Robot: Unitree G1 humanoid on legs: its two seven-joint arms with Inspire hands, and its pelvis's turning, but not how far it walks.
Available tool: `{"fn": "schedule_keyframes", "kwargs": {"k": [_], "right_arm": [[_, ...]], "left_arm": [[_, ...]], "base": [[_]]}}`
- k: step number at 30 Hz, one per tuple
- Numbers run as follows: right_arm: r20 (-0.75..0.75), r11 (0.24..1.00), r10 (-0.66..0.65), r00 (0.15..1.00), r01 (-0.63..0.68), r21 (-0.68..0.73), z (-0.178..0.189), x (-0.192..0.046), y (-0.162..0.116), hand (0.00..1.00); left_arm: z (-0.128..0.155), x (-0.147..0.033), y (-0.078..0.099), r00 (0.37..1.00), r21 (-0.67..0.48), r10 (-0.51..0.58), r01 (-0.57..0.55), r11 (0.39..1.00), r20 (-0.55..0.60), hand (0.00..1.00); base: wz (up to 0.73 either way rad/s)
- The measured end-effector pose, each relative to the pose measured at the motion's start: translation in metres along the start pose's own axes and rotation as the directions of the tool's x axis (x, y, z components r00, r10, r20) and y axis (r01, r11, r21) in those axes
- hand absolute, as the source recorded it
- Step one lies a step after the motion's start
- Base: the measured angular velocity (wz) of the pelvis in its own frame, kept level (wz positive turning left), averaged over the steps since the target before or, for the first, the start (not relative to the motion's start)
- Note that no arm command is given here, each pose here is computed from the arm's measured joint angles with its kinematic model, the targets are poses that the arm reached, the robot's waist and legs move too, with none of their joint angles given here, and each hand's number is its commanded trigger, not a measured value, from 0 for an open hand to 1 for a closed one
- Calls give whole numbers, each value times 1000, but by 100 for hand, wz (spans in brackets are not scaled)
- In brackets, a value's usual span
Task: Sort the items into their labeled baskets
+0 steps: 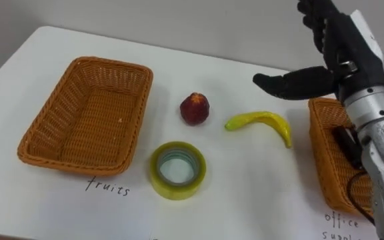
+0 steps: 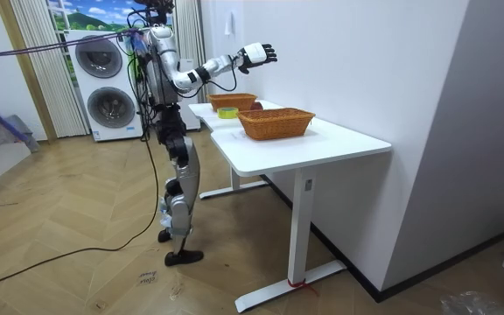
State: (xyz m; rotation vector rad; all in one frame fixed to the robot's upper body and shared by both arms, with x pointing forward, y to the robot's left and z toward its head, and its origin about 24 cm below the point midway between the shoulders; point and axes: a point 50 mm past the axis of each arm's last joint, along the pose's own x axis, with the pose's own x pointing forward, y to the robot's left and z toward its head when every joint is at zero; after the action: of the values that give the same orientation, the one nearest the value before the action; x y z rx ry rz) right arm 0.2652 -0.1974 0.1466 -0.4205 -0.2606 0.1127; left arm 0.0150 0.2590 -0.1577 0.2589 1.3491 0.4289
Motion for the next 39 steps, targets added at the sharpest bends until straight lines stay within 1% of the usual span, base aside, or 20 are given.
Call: {"fn": "schedule_keyframes", "kwargs": {"k": [9, 12, 19, 26, 33, 39], "right_arm": [[-39, 993, 117, 992, -117, 3, -2, 2, 20, 0], [-74, 985, 162, 984, -165, -42, -4, 2, 25, 0], [-123, 968, 239, 963, -246, -50, -8, 2, 36, 0], [-155, 955, 277, 948, -289, -62, -11, 2, 43, 0], [-202, 930, 349, 915, -365, -45, -19, 1, 58, 0], [-210, 916, 378, 901, -398, -57, -19, 0, 68, 0]], "left_arm": [[12, 1, -7, 999, 6, -33, 33, 999, 13, 0], [11, 1, -7, 999, 8, -32, 32, 999, -3, 0], [8, 1, -7, 999, 12, -26, 26, 1000, -29, 0], [7, 1, -7, 999, 24, -16, 17, 1000, -46, 0], [13, 1, -8, 999, 31, -18, 18, 999, -27, 0], [18, 2, -8, 1000, 37, -18, 19, 999, -14, 0]], "base": [[2], [3], [10], [0], [0], [0]]}}
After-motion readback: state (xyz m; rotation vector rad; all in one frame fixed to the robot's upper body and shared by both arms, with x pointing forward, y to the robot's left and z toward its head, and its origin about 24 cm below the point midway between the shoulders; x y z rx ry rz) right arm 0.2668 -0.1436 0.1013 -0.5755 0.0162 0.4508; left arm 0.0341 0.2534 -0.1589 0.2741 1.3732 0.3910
